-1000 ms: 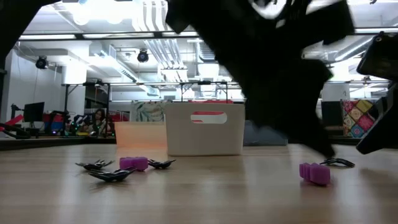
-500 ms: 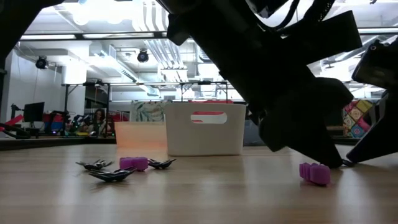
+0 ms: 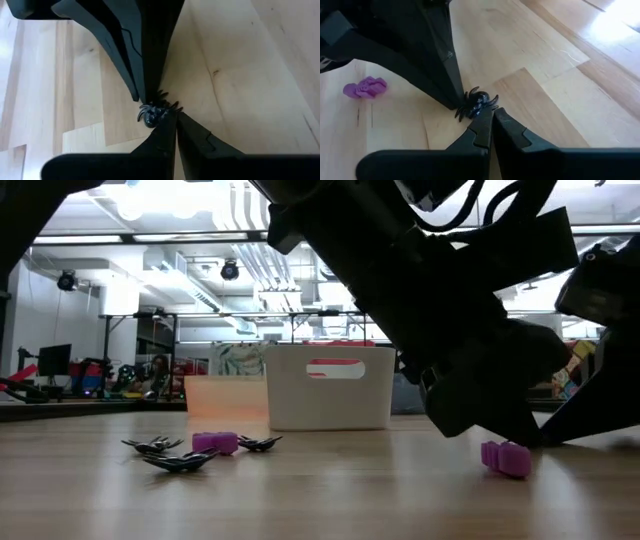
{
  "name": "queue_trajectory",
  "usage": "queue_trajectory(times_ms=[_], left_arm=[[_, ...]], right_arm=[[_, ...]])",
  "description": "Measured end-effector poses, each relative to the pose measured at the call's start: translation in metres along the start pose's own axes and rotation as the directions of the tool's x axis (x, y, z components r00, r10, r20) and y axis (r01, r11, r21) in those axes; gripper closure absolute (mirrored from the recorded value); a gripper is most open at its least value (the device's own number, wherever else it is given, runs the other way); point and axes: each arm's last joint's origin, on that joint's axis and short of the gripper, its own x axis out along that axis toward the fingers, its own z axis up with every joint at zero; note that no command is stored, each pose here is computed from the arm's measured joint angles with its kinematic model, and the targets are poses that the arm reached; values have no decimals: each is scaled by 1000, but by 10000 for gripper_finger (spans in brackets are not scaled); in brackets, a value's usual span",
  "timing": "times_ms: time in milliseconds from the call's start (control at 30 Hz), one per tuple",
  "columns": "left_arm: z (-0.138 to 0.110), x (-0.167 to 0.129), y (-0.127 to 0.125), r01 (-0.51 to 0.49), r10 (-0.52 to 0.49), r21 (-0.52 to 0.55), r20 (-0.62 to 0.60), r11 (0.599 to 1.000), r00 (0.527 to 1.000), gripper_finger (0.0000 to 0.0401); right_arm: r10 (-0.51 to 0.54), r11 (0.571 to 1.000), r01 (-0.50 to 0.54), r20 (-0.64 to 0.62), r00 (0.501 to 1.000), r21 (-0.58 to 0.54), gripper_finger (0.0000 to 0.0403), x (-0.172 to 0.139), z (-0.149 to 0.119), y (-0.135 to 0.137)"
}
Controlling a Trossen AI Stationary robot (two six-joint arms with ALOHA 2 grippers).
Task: Sort Halloween decoration
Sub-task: Put the black spider toy into the black bin
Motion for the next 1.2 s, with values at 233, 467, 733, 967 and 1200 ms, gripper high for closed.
queue_trajectory(times_ms=[233, 467, 733, 967, 1200], left_arm=[[3, -4, 5, -114, 115, 28, -7, 993, 993, 401], [26, -21, 17, -161, 160, 19, 42, 987, 986, 401], [15, -24, 16, -135, 138, 42, -84, 990, 987, 401], [11, -25, 15, -150, 156, 56, -120, 987, 980, 401], [15, -31, 18, -153, 162, 84, -109, 985, 981, 401]], right_arm=[[2, 999, 0, 43, 999, -53, 394, -5, 8, 4], [38, 999, -35, 91, 995, -36, 394, -27, 33, 7], [23, 999, -21, 42, 999, -36, 394, -44, 41, -1], [-8, 982, 53, -238, 971, 182, 394, -65, 42, -21], [-33, 953, 188, -536, 844, 237, 394, -85, 53, -17]])
